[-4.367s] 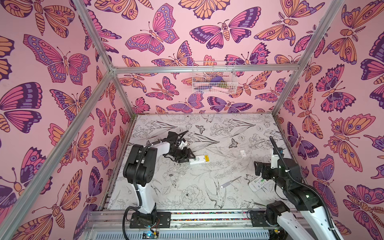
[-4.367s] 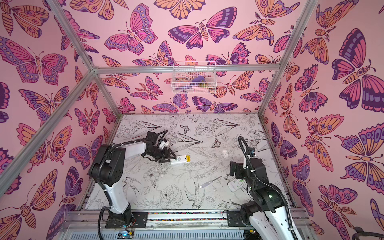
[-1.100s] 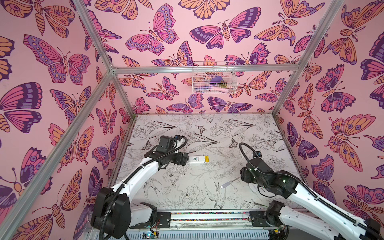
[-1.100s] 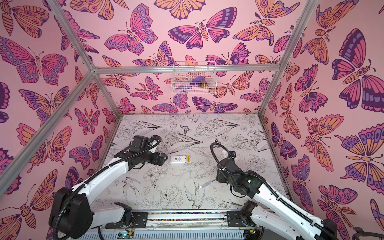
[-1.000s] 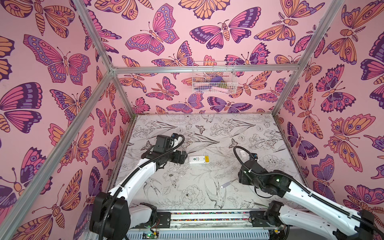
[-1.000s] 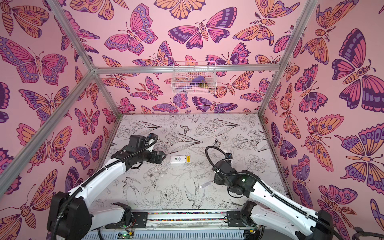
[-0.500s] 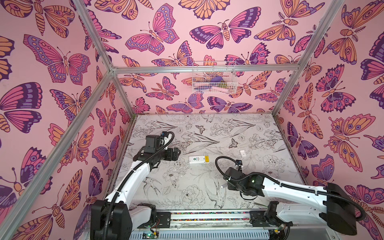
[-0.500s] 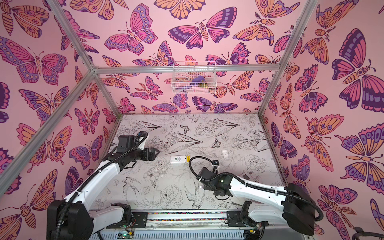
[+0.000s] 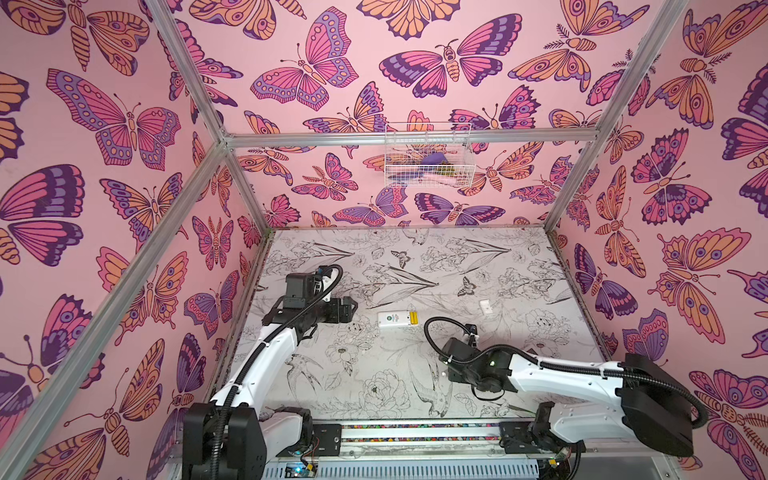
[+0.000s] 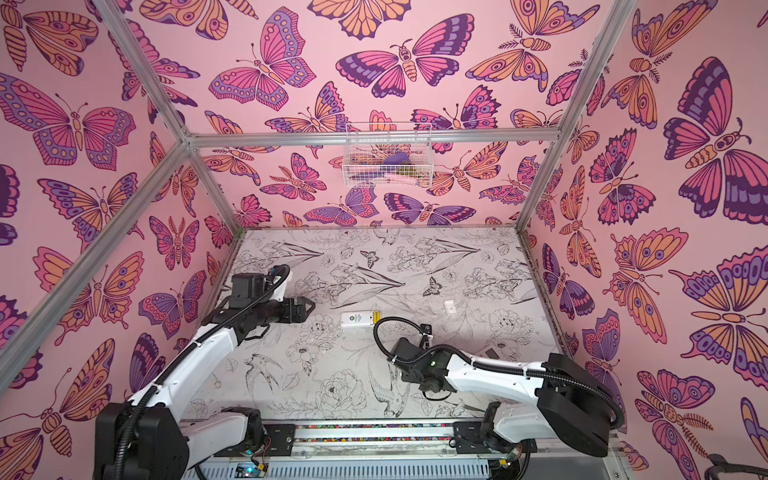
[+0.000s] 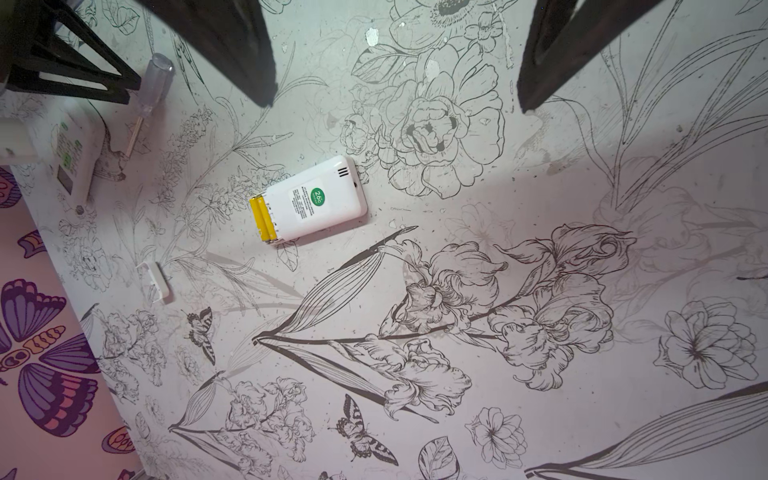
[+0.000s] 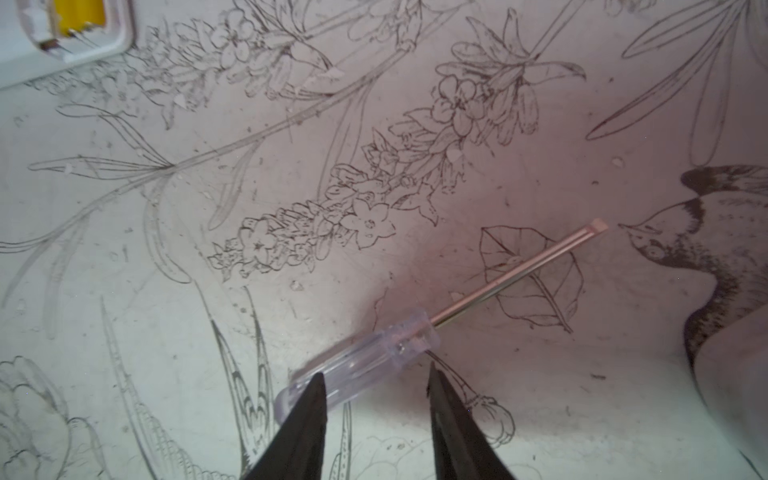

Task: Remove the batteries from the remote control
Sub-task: 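Grasp the clear-handled screwdriver with the right gripper while the left gripper lifts away, then lift the screwdriver with the right gripper and rotate it upright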

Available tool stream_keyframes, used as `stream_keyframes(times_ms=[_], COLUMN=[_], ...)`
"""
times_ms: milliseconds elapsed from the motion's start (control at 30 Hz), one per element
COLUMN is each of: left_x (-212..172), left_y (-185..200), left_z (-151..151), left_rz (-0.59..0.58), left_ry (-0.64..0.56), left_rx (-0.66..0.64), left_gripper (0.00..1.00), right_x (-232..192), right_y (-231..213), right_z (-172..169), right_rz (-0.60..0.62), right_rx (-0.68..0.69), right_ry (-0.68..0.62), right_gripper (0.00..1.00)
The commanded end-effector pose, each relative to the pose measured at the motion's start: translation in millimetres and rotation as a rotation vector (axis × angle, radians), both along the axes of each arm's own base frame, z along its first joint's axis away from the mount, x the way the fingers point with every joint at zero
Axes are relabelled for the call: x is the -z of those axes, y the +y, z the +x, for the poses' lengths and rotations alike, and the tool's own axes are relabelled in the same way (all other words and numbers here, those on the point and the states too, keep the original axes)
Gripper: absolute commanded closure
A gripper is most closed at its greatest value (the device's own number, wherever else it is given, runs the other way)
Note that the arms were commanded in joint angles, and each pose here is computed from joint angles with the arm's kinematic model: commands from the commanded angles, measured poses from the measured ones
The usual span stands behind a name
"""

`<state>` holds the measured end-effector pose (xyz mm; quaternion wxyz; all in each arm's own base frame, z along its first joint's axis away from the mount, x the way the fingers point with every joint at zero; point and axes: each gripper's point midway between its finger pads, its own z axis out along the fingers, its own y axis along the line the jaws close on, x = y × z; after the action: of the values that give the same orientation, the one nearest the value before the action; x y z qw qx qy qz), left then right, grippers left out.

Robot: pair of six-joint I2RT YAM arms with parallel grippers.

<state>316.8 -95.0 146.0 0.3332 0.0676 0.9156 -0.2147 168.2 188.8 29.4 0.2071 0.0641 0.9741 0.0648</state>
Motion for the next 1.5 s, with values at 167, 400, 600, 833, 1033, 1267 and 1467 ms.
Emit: stream_keyframes(times_ms=[167,400,600,833,1033,1267,1467], left_x=[-3,-3,-2,-2,-3,-4,-6], left_y=[-2,-3,-2,-3,0,0,1], left_z=[0,0,0,1,1,2,3], left_rz=[-0.035,-0.038,-0.037,-0.054,-0.042,-0.049,-0.058], left_ry=[-0.009,-0.011,-0.014,-0.001,0.001,0.003,0.002], left_rx=[0.001,0.003,-0.002,-0.005,-0.016,-0.018,-0.025], left_gripper=[0.08,0.08,0.08,0.09,0.09,0.09,0.09], right_x=[10,3,15,22,16,14,18], right_y=[2,2,6,12,13,9,2], right_z=[-3,5,5,5,1,-13,-20], right_rz=[0.004,0.013,-0.029,-0.033,-0.039,-0.038,-0.059], right_rx=[0.028,0.047,0.026,0.007,-0.015,-0.05,-0.084], right_ry=[0.022,-0.024,0.006,0.025,0.049,0.09,0.107], right_gripper=[0.58,0.53,0.53,0.58,0.63,0.61,0.62])
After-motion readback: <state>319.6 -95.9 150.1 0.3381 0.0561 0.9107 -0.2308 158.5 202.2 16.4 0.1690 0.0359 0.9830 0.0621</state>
